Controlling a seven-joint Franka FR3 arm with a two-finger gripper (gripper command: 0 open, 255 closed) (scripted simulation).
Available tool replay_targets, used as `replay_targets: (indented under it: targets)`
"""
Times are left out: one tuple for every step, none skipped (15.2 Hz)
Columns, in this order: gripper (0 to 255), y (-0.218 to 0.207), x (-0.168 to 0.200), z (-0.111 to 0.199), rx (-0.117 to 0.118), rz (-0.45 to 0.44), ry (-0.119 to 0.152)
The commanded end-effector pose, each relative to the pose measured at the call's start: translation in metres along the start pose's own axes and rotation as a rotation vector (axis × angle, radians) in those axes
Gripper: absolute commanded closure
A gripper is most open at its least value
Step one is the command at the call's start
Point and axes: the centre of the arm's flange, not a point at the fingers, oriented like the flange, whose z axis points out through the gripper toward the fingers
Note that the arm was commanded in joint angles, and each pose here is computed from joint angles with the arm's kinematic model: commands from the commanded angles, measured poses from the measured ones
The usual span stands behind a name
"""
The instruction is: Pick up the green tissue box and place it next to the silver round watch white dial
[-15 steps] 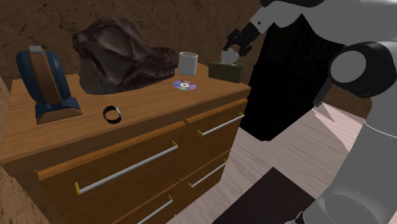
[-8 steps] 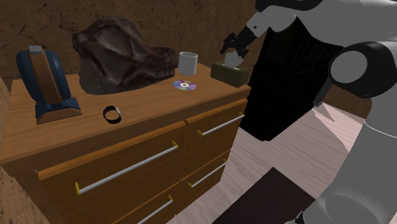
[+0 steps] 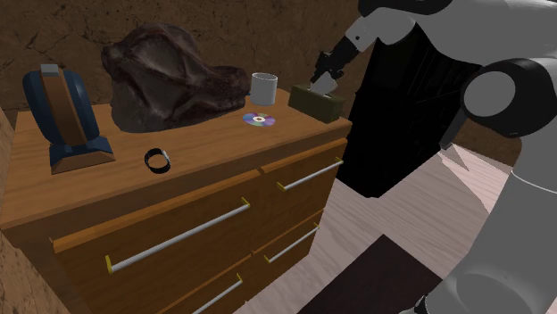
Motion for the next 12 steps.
replay_targets:
  targets:
    - [255,0.003,-0.001,0.003,-0.002,0.004,-0.006]
    - [255,0.002,-0.001,0.003,-0.001,0.004,-0.006]
    - [255,0.002,-0.002,0.003,-0.001,0.004,-0.006]
    - [255,0.002,-0.002,0.003,-0.001,0.004,-0.006]
    - [255,0.002,-0.001,0.004,-0.001,0.004,-0.006]
    - [255,0.002,-0.001,0.002,-0.002,0.004,-0.006]
    - [255,0.0,0.001,-0.002,-0.002,0.004,-0.006]
    - [255,-0.003,0.002,-0.007,-0.002,0.004,-0.006]
    - [255,-0.006,0.004,-0.011,-0.002,0.004,-0.006]
    - [255,-0.008,0.005,-0.015,-0.002,0.004,-0.006]
    - [255,-0.011,0.007,-0.02,-0.002,0.004,-0.006]
    - [255,-0.013,0.008,-0.024,-0.002,0.004,-0.006]
